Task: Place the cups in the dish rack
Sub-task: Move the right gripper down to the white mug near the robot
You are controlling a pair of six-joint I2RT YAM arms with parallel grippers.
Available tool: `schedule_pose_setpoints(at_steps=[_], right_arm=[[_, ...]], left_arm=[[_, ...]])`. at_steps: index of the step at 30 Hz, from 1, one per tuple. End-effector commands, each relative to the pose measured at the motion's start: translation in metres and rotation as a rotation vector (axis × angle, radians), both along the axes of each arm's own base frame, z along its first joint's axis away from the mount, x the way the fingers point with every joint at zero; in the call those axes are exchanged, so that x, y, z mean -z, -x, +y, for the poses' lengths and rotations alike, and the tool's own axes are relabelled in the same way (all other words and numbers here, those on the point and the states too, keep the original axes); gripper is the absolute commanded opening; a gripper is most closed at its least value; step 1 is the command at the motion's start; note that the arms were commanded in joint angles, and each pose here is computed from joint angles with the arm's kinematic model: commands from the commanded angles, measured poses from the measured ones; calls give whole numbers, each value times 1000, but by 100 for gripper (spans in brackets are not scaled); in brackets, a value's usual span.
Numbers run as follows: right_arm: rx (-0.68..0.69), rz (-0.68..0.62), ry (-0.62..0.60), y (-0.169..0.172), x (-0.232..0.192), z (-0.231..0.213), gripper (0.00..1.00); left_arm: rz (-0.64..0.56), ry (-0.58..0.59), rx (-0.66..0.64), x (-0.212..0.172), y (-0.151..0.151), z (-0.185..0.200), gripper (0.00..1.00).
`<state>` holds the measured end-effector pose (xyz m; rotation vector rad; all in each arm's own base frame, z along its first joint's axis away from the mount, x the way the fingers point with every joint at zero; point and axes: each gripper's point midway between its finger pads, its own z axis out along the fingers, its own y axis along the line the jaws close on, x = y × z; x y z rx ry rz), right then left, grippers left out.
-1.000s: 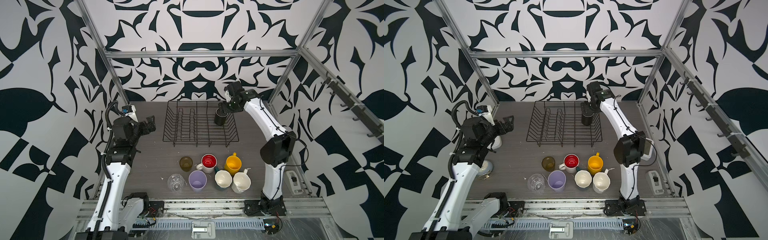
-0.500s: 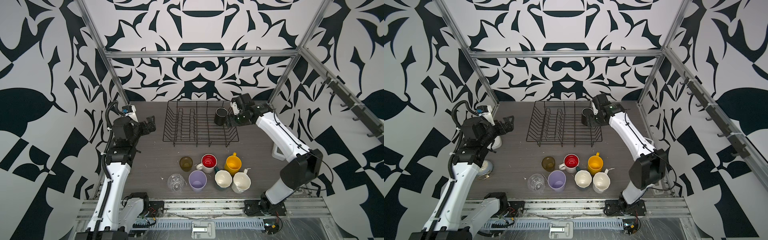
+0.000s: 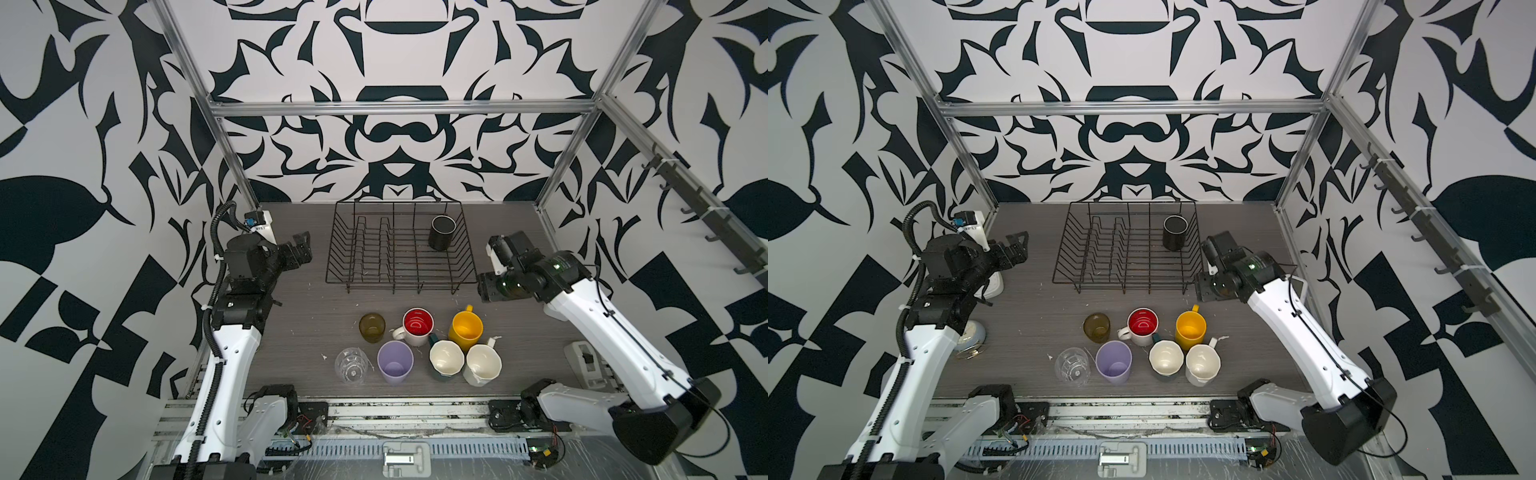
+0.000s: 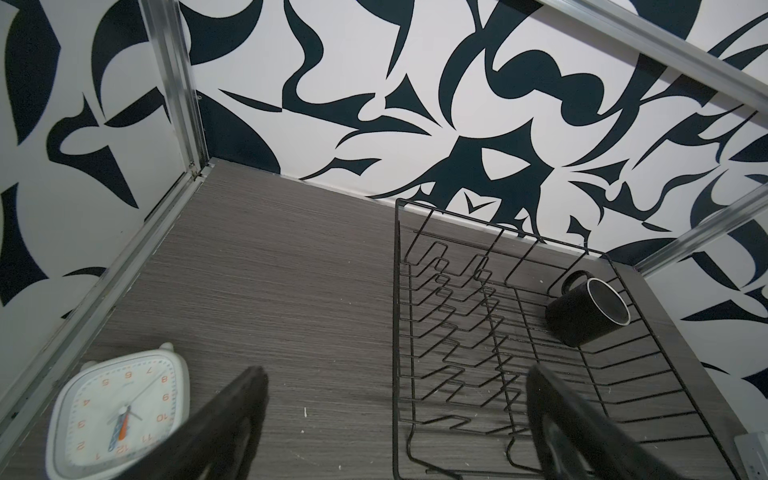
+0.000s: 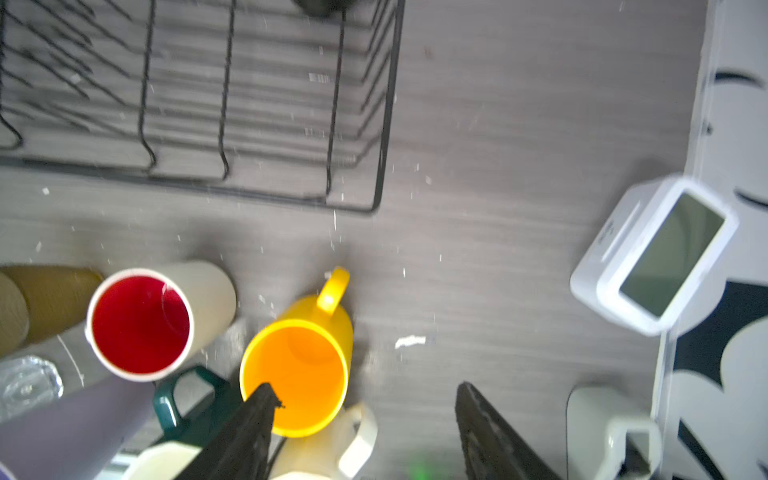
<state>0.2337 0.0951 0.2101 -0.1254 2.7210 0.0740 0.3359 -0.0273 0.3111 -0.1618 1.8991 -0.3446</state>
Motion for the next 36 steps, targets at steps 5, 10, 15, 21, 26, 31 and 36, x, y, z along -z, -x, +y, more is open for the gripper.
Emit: schedule_pose_setpoints(at_steps=[5,10,15,21,26,31,36], right_arm=[[82,121,32,66,18,-15,61],[73,195,20,98,29,-11,54],[90,234,25,123,41,-16,51],[91,262,29,133,55,-15,50],[101,255,34,131,66,-13,48],[113,257,-3,127,85,-4,46],[119,265,-4,124,101,1,44]], left_arm=[[2,14,17,0,2,-3,100],[7,17,18,2,1,-3,99],[9,23,25,2,1,-5,99],[11,25,26,3,1,-5,99],[14,25,27,3,0,-5,100],[13,23,23,3,0,-4,100],[14,21,20,4,0,-4,99]])
